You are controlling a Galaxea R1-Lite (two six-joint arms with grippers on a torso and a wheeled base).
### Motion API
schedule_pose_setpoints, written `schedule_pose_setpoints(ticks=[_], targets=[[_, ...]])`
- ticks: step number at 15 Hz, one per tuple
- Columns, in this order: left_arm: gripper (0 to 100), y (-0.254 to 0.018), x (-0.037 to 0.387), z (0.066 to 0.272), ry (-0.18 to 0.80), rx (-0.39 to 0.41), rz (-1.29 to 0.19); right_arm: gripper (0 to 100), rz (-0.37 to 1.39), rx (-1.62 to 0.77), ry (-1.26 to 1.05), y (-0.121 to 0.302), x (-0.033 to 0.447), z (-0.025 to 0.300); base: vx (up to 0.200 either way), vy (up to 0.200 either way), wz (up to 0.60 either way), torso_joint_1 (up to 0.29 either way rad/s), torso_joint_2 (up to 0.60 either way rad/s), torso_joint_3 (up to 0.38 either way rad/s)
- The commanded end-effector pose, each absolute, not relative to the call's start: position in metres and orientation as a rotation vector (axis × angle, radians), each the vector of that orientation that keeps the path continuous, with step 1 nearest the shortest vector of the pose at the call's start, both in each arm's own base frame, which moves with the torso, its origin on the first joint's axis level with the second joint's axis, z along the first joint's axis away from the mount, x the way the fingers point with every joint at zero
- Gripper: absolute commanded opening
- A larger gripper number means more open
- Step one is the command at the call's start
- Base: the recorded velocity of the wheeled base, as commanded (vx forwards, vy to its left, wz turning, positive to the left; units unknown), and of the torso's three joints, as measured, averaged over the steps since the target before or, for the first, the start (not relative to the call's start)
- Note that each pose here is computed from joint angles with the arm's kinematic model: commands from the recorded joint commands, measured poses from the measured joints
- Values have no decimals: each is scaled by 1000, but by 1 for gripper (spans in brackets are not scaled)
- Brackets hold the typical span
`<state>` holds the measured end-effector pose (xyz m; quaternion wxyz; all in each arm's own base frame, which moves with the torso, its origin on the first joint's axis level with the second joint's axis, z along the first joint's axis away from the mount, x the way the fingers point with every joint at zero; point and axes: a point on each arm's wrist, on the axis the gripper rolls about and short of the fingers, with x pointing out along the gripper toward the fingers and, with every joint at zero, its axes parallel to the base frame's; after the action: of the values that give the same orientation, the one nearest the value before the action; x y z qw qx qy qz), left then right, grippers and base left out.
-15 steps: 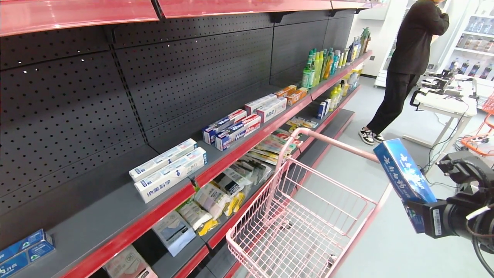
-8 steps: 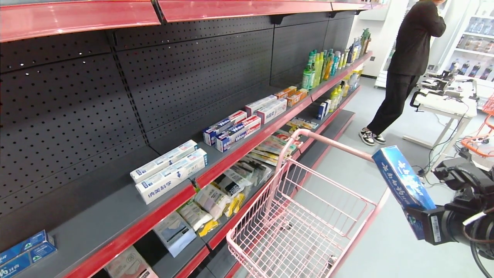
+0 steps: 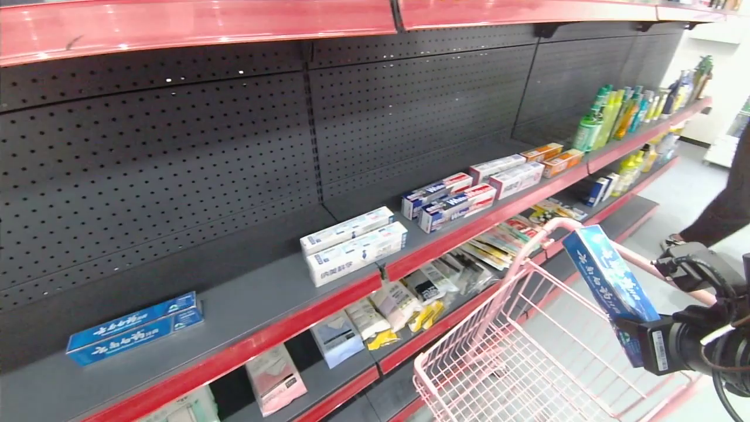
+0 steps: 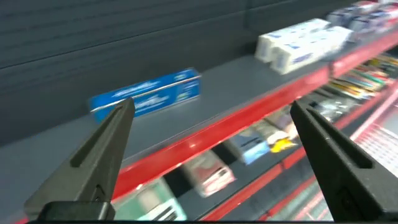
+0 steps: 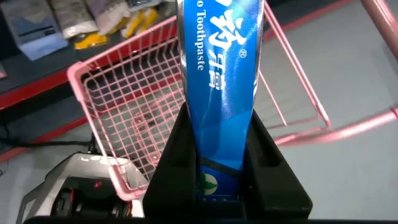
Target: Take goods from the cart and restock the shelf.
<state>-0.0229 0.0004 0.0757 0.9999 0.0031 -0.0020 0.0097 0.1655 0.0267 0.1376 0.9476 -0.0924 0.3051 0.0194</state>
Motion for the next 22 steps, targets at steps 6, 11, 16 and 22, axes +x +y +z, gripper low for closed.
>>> schedule_pose_setpoints(ticks=[6, 11, 16, 22], targets=[[100, 0, -23, 76, -3, 6, 20, 0, 41, -191, 628, 27, 167, 136, 0, 0, 600, 1, 2, 2], [100, 0, -23, 76, -3, 6, 20, 0, 31, -188, 615, 26, 166, 138, 0, 0, 360, 2, 4, 0], [100, 0, -22, 76, 8, 8, 18, 0, -24, -144, 493, 13, 136, 154, 0, 0, 0, 0, 0, 0], [100, 1, -18, 87, 64, 34, -56, 0, -32, -114, 396, 8, 97, 150, 0, 0, 0, 0, 0, 0]])
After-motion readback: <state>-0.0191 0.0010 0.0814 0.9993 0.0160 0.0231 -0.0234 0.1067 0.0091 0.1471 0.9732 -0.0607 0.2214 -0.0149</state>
